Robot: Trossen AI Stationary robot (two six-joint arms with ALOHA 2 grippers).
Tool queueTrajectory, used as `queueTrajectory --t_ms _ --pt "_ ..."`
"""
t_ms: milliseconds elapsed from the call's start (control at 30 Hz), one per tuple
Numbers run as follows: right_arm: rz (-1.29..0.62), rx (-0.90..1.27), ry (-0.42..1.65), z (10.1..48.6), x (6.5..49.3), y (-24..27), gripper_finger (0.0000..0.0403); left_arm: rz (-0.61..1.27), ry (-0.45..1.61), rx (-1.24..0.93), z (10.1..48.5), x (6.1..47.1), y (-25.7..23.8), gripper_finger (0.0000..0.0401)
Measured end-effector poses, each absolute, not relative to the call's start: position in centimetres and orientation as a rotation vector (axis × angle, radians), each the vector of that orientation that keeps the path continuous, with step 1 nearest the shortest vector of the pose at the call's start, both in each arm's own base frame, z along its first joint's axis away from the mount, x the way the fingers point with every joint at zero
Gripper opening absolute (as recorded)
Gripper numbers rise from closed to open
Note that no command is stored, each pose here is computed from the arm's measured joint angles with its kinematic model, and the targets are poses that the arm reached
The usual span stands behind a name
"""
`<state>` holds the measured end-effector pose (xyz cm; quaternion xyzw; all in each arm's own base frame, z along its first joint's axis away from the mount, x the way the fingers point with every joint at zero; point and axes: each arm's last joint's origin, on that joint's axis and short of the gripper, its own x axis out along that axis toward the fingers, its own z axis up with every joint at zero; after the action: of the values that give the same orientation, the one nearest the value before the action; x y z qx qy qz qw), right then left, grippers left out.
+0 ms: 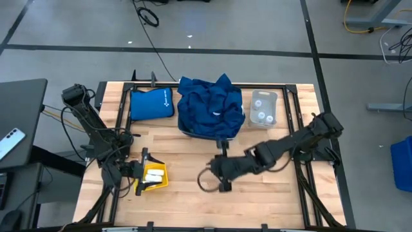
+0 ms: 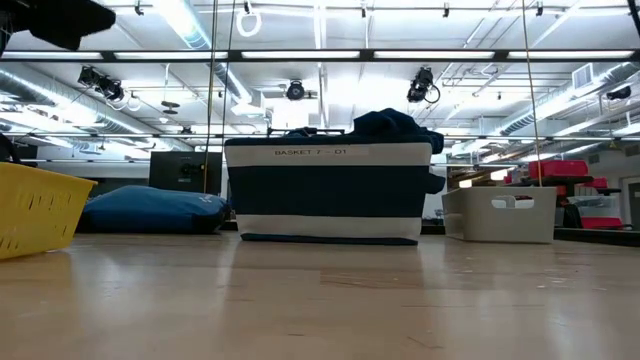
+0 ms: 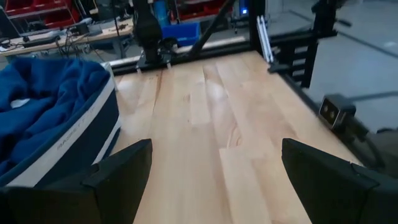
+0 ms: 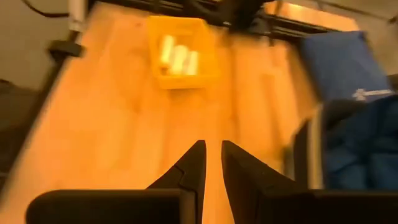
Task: Pick & Place Medicine items
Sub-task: Return to Home Position
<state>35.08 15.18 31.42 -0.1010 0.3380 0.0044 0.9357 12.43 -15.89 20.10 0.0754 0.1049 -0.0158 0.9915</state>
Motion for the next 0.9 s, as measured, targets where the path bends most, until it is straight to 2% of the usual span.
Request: queueTrajectory --t_ms 200,367,600,767,900 --pt "0.153 -0.132 0.713 30.8 33.7 19.0 0.0062 -0.043 0.139 0.147 20.6 12.9 -16.7 0.0362" --pt "0.171 -0.099 0.71 30.1 33.0 21.4 0.0062 -0.088 0.045 0.174 21.1 13.5 -17.8 0.0362" --pt "0.169 -0.109 0.776 26.7 33.2 24.0 0.006 -0.137 -0.005 0.174 21.2 14.2 -18.2 0.0362" --pt "0.213 -0.128 0.827 23.6 33.5 26.1 0.0043 -0.145 0.029 0.155 20.1 15.2 -18.2 0.0362" --pt "0.28 -0.08 0.744 23.1 33.4 28.4 0.0023 -0.162 0.002 0.159 19.7 15.2 -18.9 0.0362"
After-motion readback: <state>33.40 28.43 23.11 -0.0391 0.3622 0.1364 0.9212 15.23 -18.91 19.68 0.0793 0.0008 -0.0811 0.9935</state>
